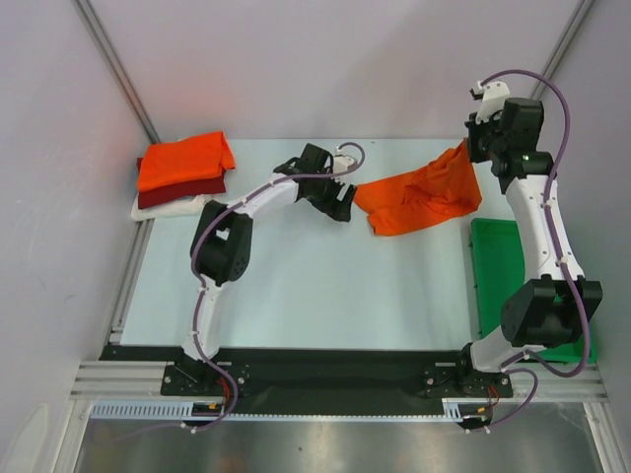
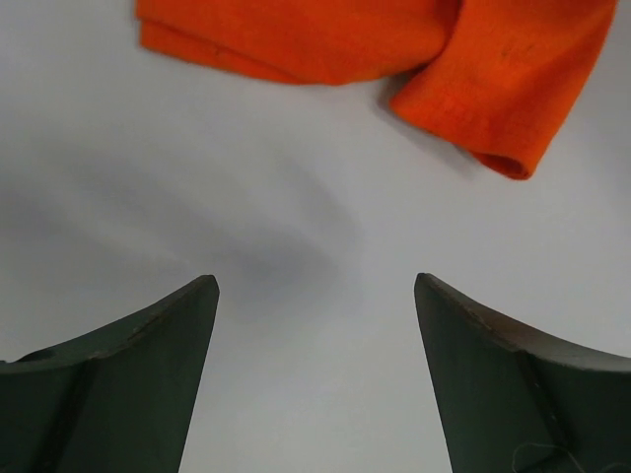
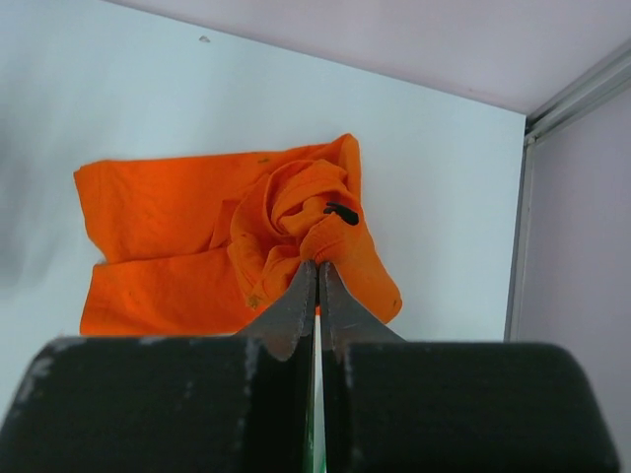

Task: Fold and stack the t-shirts
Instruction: Move the tshirt to the center of the board

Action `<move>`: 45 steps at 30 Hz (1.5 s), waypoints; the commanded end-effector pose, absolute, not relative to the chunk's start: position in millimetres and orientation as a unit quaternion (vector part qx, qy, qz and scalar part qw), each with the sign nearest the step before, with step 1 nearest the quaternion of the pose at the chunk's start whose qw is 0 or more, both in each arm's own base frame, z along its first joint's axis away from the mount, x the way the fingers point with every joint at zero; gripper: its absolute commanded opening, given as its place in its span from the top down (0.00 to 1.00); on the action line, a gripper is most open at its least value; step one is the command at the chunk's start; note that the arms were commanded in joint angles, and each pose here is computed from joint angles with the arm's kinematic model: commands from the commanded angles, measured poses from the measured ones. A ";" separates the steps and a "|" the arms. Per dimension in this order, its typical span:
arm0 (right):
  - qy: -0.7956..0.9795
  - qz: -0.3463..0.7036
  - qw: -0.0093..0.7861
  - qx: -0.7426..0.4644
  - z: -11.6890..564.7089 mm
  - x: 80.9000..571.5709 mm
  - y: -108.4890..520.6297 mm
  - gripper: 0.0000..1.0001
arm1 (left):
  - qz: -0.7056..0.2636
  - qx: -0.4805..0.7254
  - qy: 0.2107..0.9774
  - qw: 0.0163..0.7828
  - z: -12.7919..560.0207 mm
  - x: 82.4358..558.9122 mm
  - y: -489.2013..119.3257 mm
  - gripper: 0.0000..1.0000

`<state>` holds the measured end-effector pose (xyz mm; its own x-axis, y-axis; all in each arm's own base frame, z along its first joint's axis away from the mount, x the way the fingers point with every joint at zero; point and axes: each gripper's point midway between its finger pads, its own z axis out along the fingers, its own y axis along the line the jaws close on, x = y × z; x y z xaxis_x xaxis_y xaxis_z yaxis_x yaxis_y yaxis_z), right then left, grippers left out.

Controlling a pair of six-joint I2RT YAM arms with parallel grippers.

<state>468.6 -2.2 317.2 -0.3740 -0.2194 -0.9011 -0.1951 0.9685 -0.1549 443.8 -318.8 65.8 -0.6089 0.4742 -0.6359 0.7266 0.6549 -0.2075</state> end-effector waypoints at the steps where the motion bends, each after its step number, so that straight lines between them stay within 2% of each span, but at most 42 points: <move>1: 0.809 -0.015 0.574 -0.124 339.7 456.4 -1.6 1.00 | -0.318 0.357 0.834 0.274 95.1 434.2 -363.4 0.14; 7: 0.816 -0.030 0.564 -0.122 325.1 442.5 -6.8 1.00 | -0.365 0.380 0.811 0.254 79.4 428.1 -397.8 0.26; 22: 0.827 -0.041 0.551 -0.100 310.5 428.4 -22.1 1.00 | -0.357 0.397 0.802 0.268 55.7 435.7 -434.0 0.31; 31: 0.832 -0.042 0.545 -0.092 300.2 419.1 -26.6 1.00 | -0.351 0.398 0.799 0.281 52.6 444.2 -436.9 0.44; 35: 0.833 -0.042 0.544 -0.089 297.3 414.1 -28.0 1.00 | -0.354 0.397 0.795 0.292 58.1 449.3 -440.9 0.60; 39: 0.837 -0.042 0.539 -0.084 289.9 408.8 -30.2 1.00 | -0.352 0.402 0.786 0.311 65.2 456.0 -442.9 0.66; 41: 0.836 -0.042 0.540 -0.081 289.8 406.4 -31.7 1.00 | -0.357 0.409 0.778 0.317 70.9 457.0 -445.7 0.76; 44: 0.837 -0.041 0.540 -0.076 288.2 401.9 -33.6 1.00 | -0.370 0.421 0.764 0.321 85.8 452.6 -446.4 1.00; 45: 0.837 -0.041 0.541 -0.074 288.0 401.1 -34.4 1.00 | -0.378 0.421 0.761 0.318 91.0 449.4 -445.4 1.00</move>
